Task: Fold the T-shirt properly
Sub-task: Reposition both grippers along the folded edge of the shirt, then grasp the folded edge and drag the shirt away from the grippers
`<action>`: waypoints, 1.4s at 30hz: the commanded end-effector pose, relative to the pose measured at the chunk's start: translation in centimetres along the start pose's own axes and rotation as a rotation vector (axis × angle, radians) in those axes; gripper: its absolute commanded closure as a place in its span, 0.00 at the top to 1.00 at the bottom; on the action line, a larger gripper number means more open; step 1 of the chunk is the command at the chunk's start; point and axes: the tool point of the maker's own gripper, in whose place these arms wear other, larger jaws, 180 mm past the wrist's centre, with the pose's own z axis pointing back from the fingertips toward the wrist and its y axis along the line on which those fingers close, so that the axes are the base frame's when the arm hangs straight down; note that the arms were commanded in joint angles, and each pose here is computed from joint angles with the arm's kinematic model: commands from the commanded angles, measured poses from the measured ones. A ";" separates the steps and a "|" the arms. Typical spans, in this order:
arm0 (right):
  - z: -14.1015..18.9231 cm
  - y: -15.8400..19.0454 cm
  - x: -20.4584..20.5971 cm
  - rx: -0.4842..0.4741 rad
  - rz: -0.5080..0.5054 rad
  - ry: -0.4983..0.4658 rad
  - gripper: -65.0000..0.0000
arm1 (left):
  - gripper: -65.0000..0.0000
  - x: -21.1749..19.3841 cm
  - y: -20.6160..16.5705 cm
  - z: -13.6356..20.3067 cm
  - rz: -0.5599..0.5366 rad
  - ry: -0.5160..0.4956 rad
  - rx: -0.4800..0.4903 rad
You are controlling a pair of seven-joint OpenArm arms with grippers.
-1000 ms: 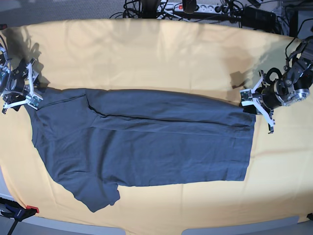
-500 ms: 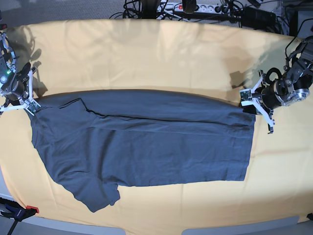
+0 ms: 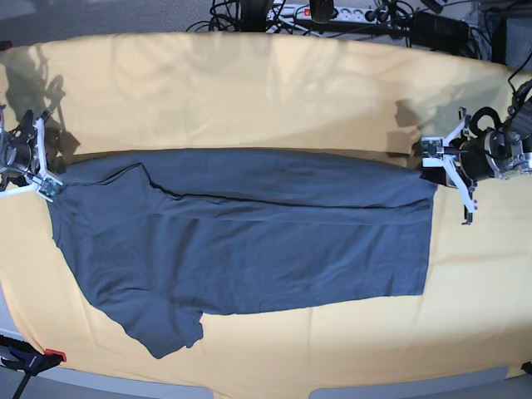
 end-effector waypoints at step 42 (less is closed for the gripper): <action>6.5 4.8 -6.5 0.357 0.165 0.326 0.00 | 0.00 1.7 -5.6 6.9 0.039 -0.046 -0.334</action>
